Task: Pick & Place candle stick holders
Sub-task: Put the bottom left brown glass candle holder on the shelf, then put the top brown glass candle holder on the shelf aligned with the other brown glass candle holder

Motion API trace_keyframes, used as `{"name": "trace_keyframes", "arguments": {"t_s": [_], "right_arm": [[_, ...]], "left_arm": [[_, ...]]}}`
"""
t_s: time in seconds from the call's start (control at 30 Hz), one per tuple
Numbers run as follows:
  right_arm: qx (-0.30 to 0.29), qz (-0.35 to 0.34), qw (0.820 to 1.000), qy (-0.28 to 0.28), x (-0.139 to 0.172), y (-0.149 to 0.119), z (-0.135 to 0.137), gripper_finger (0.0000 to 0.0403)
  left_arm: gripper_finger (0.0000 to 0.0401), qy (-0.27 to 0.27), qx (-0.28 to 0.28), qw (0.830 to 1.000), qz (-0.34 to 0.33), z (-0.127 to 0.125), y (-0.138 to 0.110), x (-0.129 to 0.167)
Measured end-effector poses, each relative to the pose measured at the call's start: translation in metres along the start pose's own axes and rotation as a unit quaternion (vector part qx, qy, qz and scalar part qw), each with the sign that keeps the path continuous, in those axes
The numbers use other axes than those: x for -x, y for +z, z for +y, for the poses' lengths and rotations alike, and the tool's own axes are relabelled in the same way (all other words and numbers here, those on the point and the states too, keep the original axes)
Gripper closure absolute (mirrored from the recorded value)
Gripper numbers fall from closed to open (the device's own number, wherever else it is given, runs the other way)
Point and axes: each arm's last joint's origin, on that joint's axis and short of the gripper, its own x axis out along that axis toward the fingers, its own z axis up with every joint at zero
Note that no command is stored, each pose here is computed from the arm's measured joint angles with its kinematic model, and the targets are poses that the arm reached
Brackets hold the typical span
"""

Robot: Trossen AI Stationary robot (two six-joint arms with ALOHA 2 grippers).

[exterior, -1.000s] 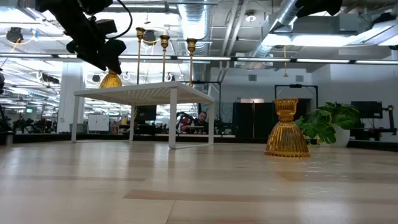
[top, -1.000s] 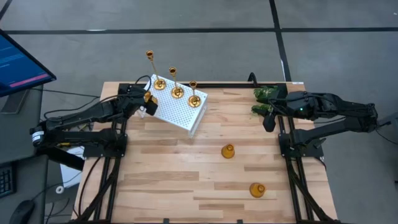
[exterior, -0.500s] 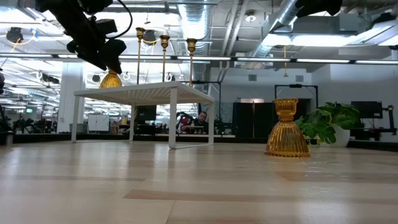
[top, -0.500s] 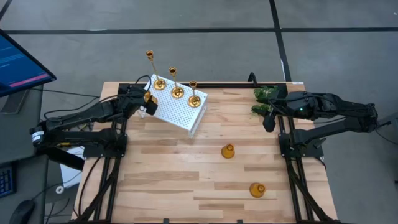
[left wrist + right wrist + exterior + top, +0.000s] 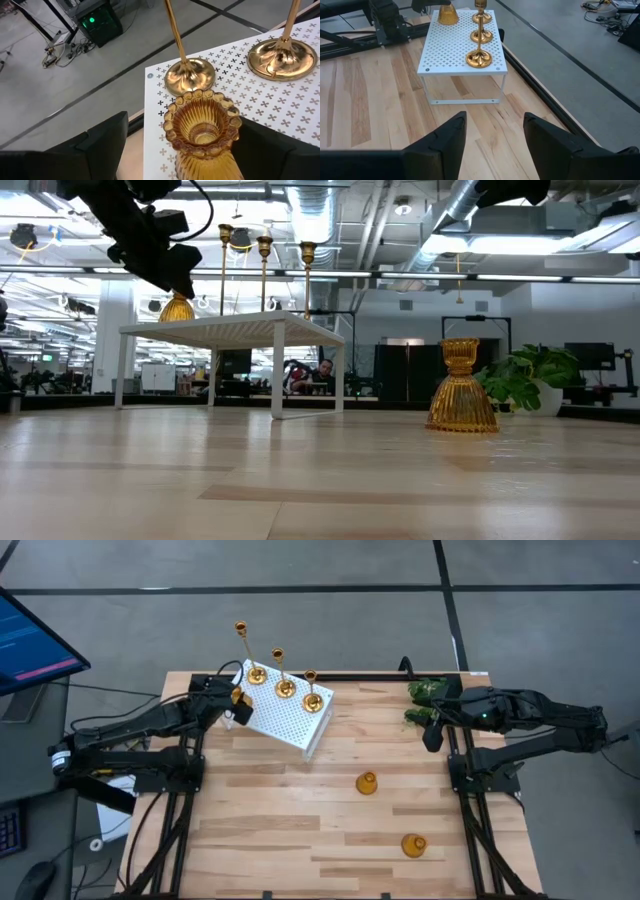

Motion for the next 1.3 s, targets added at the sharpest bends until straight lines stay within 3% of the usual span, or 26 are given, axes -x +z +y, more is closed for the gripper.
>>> {"name": "trace_keyframes", "arguments": {"t_s": [0.27,0.6,1.17,1.3], "right_arm": [[-0.017,0.001,1.000,0.000,0.000,0.000,0.000,0.0211],[-0.024,0.005,1.000,-0.001,0.000,-0.001,0.000,0.0154],[-0.026,0.020,0.999,-0.007,-0.004,-0.002,0.001,0.0154],[-0.020,0.042,0.999,-0.019,-0.009,-0.005,0.002,0.0154]], "left_arm": [[0.0082,-0.003,0.019,1.000,-0.022,0.005,0.013,0.007],[0.0082,-0.034,0.041,0.997,-0.054,0.013,0.035,0.019],[0.0082,-0.053,0.087,0.989,-0.104,0.029,0.069,0.041],[0.0082,-0.078,0.099,0.985,-0.121,0.034,0.080,0.049]]}}
